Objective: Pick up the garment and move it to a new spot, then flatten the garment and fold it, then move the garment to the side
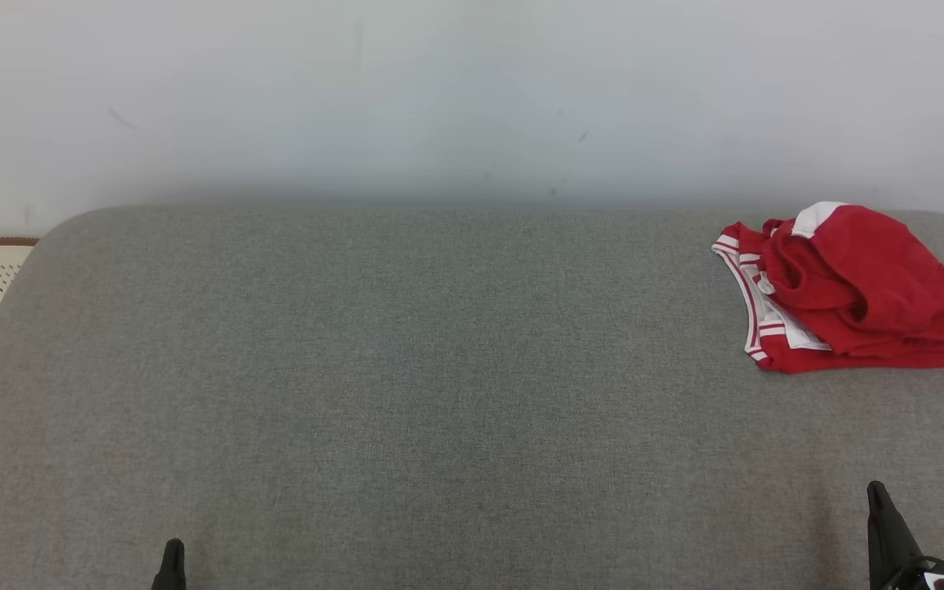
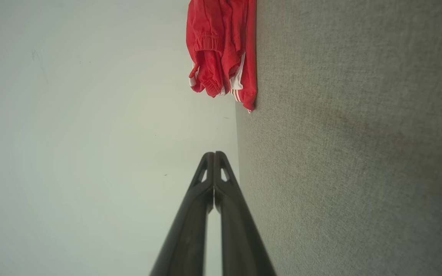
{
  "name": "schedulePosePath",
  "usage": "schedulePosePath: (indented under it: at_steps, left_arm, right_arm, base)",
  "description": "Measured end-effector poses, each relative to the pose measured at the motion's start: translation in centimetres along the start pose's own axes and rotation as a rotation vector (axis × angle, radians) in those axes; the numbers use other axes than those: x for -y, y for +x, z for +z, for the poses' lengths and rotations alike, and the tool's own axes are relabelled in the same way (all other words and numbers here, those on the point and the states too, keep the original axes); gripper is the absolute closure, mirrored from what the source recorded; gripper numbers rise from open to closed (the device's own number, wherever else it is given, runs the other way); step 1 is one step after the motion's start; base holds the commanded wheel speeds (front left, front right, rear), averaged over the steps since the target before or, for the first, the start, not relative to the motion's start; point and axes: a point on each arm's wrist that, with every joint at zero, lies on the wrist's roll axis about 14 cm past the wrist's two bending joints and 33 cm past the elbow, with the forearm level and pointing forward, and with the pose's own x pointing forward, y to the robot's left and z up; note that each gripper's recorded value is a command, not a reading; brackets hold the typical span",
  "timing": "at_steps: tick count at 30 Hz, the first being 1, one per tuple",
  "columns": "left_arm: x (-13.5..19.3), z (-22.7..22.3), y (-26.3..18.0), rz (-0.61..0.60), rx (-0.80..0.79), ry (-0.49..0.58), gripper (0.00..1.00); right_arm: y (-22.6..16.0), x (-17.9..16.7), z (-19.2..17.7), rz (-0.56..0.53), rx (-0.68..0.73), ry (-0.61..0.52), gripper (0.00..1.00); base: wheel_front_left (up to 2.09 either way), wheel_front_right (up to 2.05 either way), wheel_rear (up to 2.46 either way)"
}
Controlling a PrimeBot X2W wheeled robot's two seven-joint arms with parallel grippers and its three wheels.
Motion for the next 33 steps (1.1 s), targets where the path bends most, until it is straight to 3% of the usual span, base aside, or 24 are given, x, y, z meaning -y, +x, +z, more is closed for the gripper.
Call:
schedulePosePath:
  at_steps: [33]
  left_arm:
    - [0.0,-0.03,0.0,0.0,-0.001,-0.001,1.0]
  right_arm:
    - [-0.02,0.06,0.01,-0.001,0.0,0.0,1.0]
  base:
    - [0.0,0.0,0.0]
